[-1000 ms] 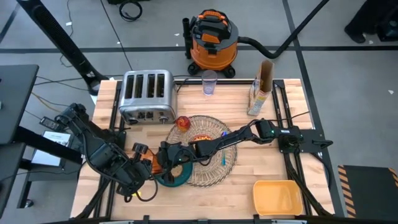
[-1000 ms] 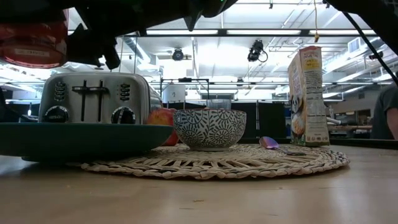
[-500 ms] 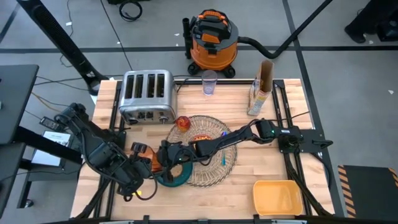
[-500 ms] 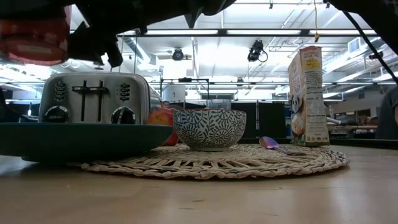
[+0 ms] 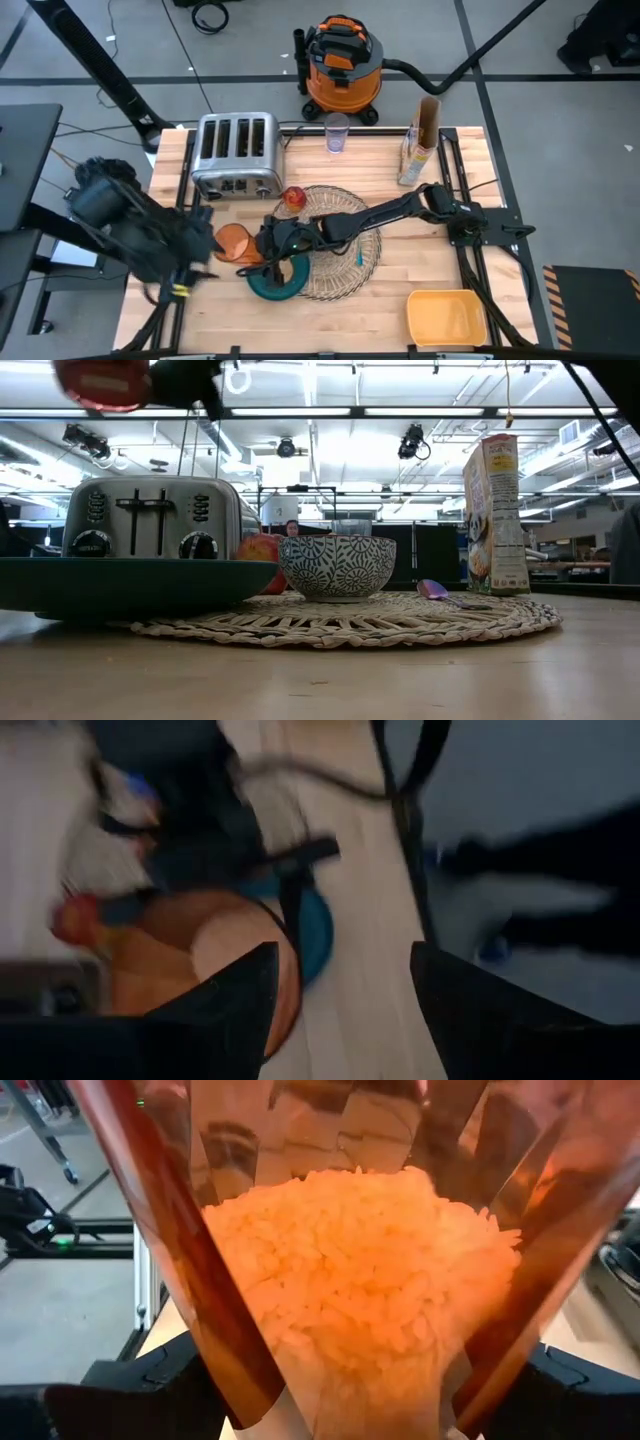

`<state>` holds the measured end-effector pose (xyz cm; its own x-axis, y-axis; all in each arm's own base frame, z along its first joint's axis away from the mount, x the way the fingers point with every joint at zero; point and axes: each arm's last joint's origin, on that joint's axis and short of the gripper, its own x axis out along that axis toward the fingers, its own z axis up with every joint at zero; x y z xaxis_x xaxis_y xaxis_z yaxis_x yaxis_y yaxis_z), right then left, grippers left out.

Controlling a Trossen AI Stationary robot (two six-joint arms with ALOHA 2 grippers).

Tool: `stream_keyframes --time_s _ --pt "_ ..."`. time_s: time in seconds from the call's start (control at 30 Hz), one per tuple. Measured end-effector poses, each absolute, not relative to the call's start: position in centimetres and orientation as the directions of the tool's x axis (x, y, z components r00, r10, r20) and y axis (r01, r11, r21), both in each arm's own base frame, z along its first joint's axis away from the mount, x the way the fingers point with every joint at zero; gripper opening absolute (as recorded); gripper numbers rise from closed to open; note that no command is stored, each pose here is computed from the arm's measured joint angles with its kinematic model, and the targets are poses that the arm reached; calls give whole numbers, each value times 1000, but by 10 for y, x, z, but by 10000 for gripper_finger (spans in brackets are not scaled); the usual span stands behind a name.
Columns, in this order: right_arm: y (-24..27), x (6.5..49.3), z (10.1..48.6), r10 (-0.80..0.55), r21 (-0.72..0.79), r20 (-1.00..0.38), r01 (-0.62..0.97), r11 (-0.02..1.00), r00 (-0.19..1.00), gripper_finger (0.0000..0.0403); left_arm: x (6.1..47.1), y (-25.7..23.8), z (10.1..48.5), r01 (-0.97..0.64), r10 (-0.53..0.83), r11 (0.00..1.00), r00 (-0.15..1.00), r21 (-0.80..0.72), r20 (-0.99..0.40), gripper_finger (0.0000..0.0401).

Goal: Arrange a breakfast setting
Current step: Put the orange glass above the red bowl

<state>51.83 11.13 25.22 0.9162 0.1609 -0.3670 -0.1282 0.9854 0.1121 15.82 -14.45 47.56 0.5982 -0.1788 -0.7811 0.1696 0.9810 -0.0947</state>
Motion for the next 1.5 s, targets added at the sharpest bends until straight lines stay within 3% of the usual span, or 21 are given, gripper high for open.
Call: stream_keyframes --time_s 0.2,0.37,0.6,0.83,1.13,1.5 --pt "105 494 278 140 111 -356 -106 988 924 326 128 -129 520 147 -174 985 845 -92 -506 235" --pt "93 461 276 62 135 -289 -24 991 955 326 121 -127 531 118 -136 990 926 -74 -351 235" --pt "69 395 260 -152 98 -223 177 979 963 326 146 -134 518 38 -44 999 943 -24 -329 235" --pt "22 344 210 -311 100 -222 339 935 924 326 192 -133 489 -74 67 997 949 -12 -307 235" --pt "-44 306 157 -249 121 -261 288 950 933 326 241 -107 443 -167 141 985 921 -41 -363 235" --pt "-75 291 126 -218 96 -213 243 965 952 326 268 -81 412 -192 155 980 911 -59 -382 235"
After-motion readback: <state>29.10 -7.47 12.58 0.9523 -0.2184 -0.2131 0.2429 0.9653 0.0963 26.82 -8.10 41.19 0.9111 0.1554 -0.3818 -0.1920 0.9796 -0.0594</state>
